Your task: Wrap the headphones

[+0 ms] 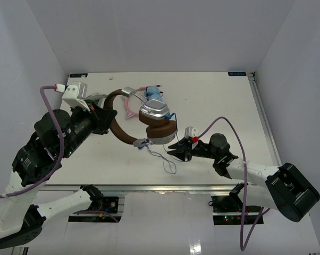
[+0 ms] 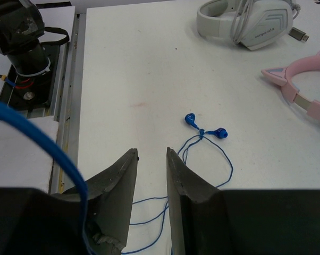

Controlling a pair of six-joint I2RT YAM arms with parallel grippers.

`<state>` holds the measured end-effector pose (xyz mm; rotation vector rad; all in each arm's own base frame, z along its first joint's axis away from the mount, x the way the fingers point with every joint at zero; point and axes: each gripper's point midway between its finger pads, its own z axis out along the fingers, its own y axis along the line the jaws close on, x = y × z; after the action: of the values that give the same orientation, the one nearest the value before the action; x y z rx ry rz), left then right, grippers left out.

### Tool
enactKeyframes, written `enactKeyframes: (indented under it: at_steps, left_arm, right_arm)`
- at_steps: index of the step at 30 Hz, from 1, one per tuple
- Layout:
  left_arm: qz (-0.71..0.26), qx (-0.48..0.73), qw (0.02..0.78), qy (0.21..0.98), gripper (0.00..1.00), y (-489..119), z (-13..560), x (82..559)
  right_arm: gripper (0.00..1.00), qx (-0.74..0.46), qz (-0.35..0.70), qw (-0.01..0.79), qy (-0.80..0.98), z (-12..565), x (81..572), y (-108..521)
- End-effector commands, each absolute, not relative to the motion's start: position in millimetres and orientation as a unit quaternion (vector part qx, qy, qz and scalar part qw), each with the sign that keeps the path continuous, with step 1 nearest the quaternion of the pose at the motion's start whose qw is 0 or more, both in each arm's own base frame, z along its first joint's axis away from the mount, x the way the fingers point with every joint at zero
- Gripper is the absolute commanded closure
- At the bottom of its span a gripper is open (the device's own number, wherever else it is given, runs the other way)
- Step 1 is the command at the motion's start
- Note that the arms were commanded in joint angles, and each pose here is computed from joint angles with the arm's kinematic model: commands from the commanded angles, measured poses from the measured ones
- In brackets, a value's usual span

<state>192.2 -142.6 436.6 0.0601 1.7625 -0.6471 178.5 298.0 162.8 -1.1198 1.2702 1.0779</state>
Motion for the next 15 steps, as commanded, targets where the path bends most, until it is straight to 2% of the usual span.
enactKeyframes:
  at_steps: [1, 10, 15]
  left_arm:
    - [-0.289, -0.018, 0.615, 0.734, 1.00, -129.8, 462.0, 192.8]
    - [-0.279, -0.028, 0.618, 0.735, 1.00, -124.8, 459.9, 194.4]
    - [-0.281, -0.030, 0.620, 0.732, 1.00, -123.4, 462.2, 193.4]
  right_arm:
    - [0.64, -0.486, 0.466, 0.548, 0.496, 178.9, 174.2, 303.3]
    - [0.64, -0.487, 0.471, 0.548, 0.492, 180.1, 171.7, 303.1]
    - [0.74, -0.482, 0.468, 0.549, 0.497, 178.8, 174.9, 303.7]
